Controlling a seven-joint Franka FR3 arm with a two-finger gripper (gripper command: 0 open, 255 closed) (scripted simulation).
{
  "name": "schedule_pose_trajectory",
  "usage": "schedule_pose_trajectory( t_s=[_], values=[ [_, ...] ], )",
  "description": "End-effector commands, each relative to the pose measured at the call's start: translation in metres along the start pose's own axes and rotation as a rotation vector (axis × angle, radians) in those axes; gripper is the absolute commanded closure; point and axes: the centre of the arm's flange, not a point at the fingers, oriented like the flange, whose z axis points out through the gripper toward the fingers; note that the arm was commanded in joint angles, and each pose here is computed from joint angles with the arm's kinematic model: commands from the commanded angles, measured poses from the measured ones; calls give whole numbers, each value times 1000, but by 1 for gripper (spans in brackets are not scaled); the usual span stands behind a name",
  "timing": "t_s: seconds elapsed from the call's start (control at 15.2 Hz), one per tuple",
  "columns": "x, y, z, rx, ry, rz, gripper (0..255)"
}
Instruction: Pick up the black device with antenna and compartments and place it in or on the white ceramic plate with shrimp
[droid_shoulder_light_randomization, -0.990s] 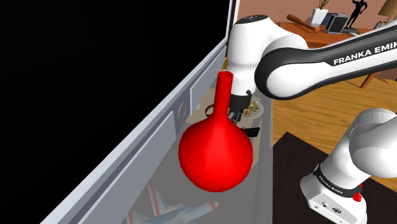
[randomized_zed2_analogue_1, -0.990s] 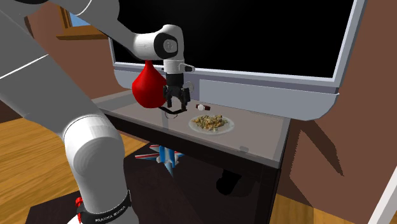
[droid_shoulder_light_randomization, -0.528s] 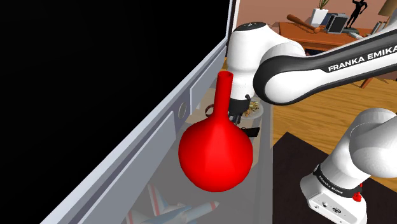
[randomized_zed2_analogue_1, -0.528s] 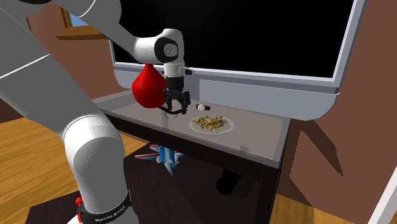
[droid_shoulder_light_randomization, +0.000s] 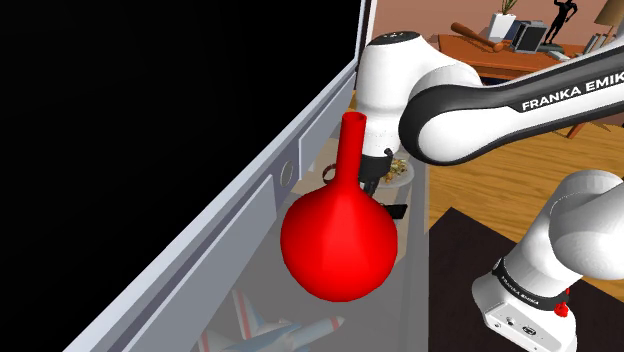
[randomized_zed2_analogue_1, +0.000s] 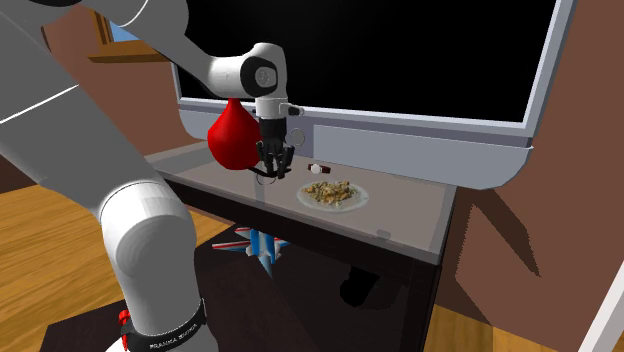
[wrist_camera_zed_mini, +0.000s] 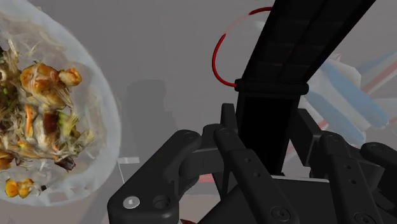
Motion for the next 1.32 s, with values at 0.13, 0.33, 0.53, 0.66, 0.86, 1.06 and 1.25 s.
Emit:
schedule_pose_trajectory(
  t_s=[0.13,0.33,0.53,0.66,0.86,1.06,1.25],
  values=[
    [1,2,7,-13,-13,2,255],
    [0,10,-5,-13,-13,1,255],
    [-1,10,-21,-13,-13,1,255],
    [-1,10,-31,-13,-13,1,255],
    [-1,11,-47,-13,-13,1,255],
    [-2,11,-63,-13,-13,1,255],
    [-2,12,-79,-13,-13,1,255]
  ],
)
